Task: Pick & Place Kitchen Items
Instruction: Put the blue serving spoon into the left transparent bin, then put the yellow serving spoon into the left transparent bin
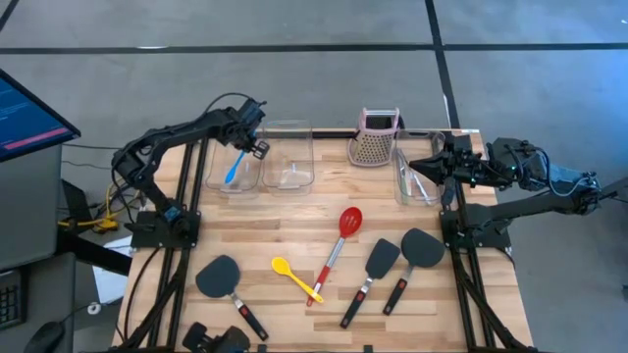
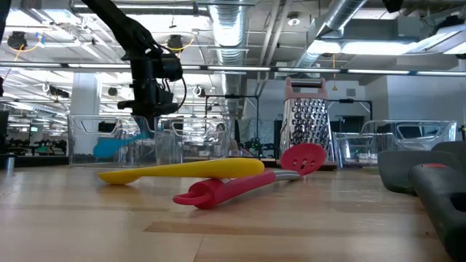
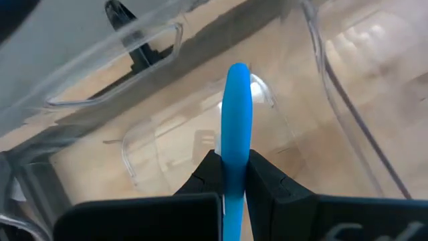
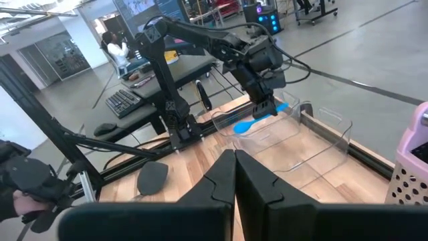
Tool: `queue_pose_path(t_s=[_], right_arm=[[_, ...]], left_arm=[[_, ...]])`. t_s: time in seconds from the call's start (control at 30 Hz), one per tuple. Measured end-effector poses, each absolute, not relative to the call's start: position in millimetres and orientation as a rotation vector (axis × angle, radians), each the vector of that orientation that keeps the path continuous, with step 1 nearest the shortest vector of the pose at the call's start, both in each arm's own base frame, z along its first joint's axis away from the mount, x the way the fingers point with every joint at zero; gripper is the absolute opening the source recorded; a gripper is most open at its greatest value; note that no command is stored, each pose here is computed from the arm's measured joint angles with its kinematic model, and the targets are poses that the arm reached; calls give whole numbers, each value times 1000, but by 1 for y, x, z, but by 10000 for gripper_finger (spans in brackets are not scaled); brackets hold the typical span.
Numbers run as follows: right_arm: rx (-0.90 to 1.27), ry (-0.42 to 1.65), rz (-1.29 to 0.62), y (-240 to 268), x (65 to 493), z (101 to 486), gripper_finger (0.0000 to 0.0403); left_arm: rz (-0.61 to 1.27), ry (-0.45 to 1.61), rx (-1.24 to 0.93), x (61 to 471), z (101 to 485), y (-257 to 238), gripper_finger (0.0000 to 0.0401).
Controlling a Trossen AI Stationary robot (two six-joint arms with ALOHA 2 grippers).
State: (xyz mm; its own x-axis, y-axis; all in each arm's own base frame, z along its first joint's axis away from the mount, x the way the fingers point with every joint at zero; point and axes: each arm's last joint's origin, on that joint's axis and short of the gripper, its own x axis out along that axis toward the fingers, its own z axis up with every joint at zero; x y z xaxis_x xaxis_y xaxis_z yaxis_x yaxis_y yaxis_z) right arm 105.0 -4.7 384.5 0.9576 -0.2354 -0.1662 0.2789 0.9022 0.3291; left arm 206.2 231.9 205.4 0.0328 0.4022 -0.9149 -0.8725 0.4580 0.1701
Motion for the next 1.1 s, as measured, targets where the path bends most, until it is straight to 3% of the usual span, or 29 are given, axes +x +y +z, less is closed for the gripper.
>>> queue_pose_path(t_s=[0.27,0.63,0.83,1.1], right_arm=[[358,124,-267,-5,105,385,0],[383,120,-268,-5,105,385,1],[384,120,-268,-5,105,385,1],[384,121,-268,-5,105,385,1]], left_arm=[[1073,1194,-566,196,182,221,19],[1093,1184,-588,192,177,216,121],[1066,1048,-583,189,204,211,141],[1018,647,-504,171,278,188,120]])
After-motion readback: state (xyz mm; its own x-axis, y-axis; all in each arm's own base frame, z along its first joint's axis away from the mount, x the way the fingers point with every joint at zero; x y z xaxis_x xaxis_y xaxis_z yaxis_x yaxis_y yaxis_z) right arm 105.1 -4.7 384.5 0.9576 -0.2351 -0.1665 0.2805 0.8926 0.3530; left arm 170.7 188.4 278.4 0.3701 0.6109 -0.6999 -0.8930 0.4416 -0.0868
